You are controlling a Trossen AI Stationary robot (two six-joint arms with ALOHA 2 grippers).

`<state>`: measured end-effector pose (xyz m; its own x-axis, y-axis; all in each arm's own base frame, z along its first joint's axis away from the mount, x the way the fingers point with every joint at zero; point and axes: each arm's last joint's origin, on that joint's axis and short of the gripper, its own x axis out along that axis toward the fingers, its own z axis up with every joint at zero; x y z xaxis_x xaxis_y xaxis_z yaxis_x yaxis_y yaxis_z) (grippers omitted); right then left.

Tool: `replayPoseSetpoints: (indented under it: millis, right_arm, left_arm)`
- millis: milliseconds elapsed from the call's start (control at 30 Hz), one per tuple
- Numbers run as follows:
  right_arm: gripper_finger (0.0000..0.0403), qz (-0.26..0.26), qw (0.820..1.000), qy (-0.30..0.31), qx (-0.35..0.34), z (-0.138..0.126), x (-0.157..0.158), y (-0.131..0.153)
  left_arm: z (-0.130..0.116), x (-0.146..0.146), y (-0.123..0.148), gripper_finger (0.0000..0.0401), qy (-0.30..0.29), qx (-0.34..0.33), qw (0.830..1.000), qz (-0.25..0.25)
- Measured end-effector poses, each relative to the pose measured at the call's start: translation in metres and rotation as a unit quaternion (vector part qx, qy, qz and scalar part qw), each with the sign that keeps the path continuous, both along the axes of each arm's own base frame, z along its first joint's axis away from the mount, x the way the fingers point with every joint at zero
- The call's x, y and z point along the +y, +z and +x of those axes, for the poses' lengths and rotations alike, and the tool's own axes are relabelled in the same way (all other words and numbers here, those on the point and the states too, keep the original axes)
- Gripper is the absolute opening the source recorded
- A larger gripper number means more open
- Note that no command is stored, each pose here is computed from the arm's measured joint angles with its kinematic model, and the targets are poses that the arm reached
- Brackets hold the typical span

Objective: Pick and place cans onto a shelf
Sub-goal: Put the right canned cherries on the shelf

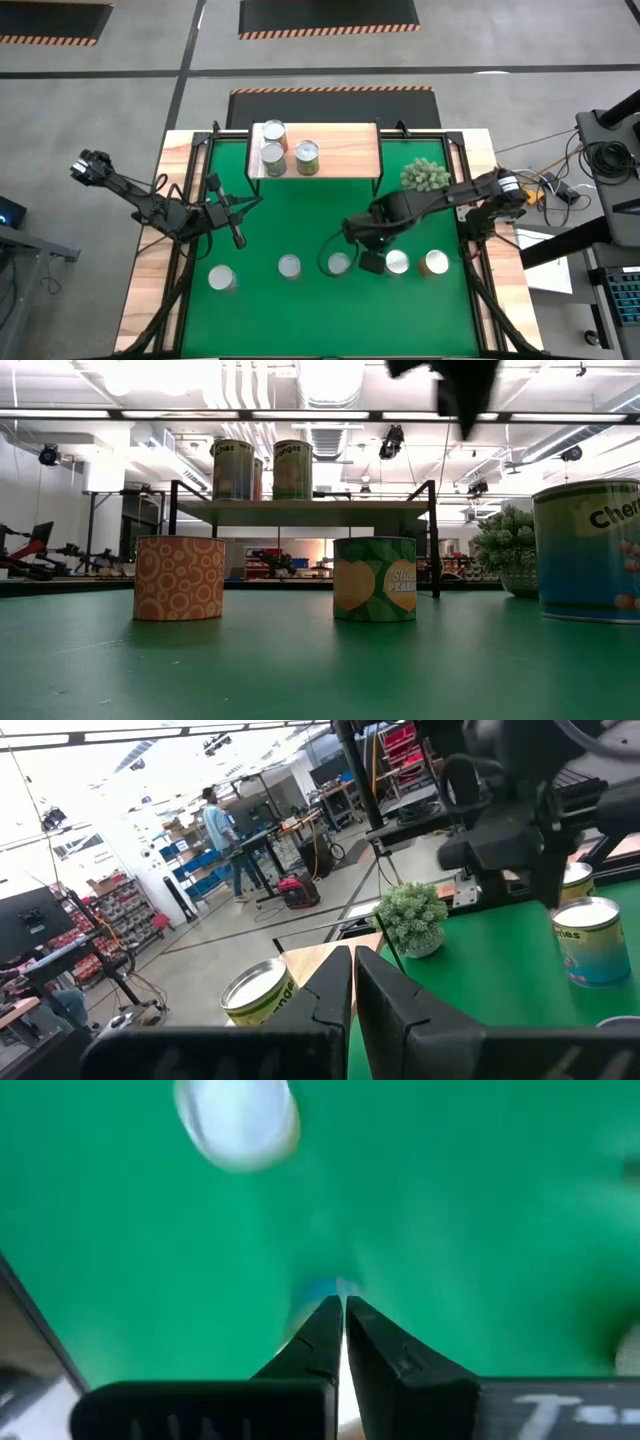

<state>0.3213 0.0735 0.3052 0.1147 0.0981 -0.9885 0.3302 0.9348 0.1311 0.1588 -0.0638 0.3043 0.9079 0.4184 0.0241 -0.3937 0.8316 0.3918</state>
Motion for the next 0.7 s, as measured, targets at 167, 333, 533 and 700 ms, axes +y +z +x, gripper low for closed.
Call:
replayPoseSetpoints:
  millis: [167, 333, 533, 700]
  right_arm:
    - [0.0009, -0.005, 0.998, 0.045, 0.043, -0.016, 0.030, -0.014]
    - [0.0009, -0.075, 0.995, 0.059, 0.024, -0.026, 0.053, -0.015]
    - [0.0036, -0.091, 0.995, 0.027, 0.017, -0.032, 0.064, -0.015]
    - [0.0109, -0.117, 0.993, 0.023, 0.023, -0.036, 0.062, -0.017]
  left_arm:
    - [0.000, 0.000, 0.000, 0.0000, 0.000, 0.000, 1.000, 0.000]
    - [0.000, 0.000, 0.000, 0.0000, 0.000, 0.000, 1.000, 0.000]
    - [0.000, 0.000, 0.000, 0.0000, 0.000, 0.000, 1.000, 0.000]
    - [0.000, 0.000, 0.000, 0.0000, 0.000, 0.000, 1.000, 0.000]
